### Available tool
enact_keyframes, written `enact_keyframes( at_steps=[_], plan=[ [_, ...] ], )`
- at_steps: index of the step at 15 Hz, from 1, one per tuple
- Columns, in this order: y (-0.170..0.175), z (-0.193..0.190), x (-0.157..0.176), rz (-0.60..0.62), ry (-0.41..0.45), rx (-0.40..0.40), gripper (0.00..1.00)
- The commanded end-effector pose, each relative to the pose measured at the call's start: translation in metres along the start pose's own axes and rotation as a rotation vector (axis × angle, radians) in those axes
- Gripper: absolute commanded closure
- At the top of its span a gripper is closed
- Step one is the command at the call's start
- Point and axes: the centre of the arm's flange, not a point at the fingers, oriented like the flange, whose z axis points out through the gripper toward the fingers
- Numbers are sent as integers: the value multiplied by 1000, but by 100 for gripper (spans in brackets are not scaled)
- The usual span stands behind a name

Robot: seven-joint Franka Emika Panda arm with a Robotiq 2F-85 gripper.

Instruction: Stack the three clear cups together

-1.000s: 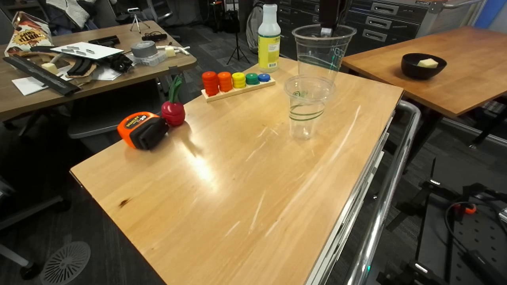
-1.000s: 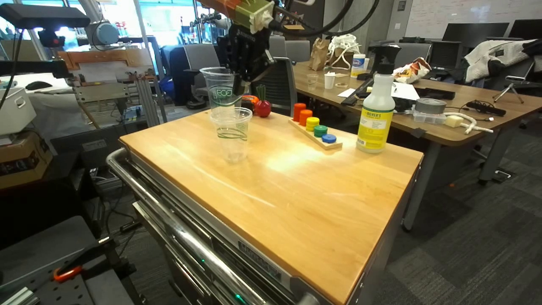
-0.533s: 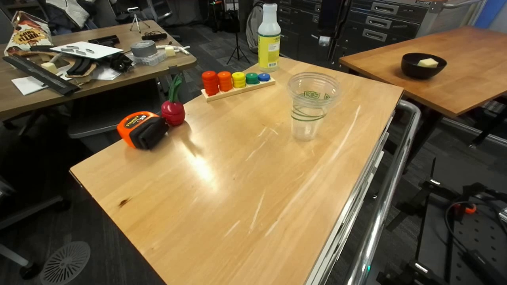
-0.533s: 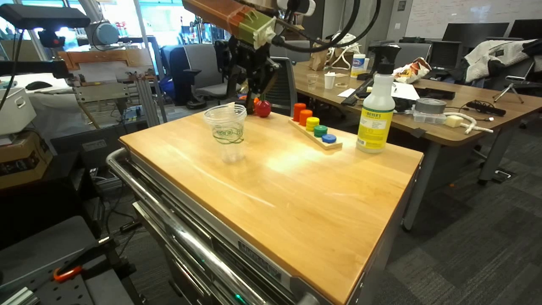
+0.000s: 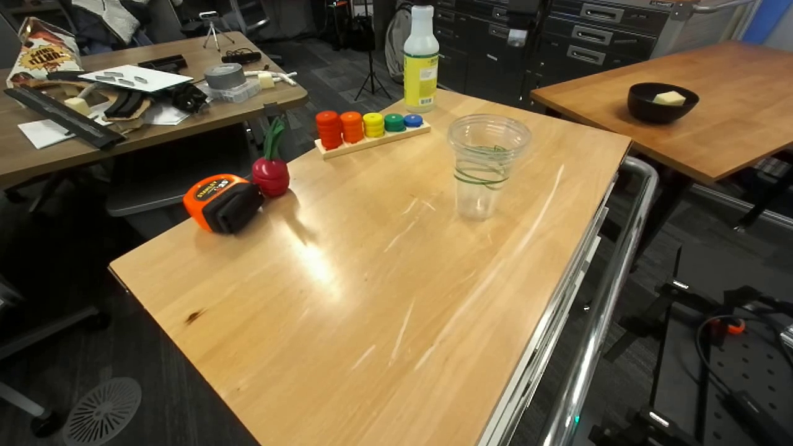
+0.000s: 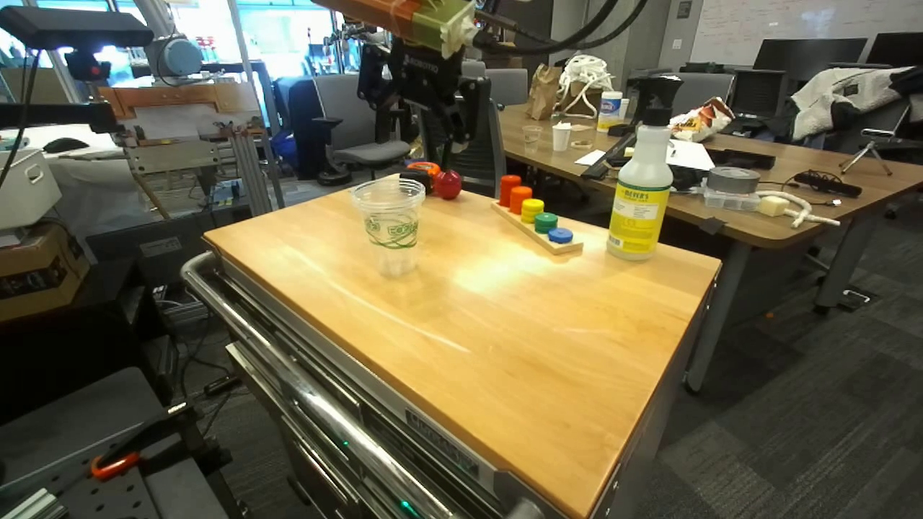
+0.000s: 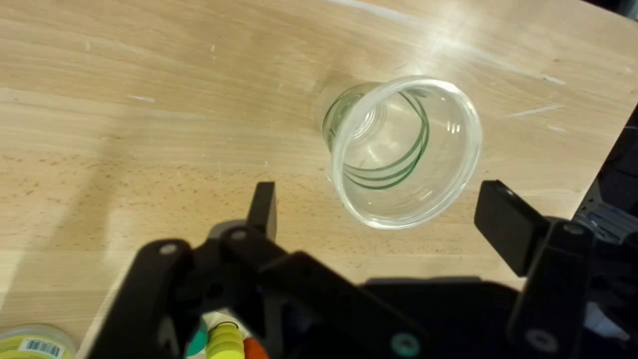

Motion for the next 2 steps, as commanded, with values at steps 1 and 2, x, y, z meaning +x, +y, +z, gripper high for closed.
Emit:
enact_keyframes(
  at_steps=[1, 2],
  plan=[
    [-3, -6, -2, -4, -2, 2, 0],
    [-4, -10, -4, -6, 0, 2, 0]
  ],
)
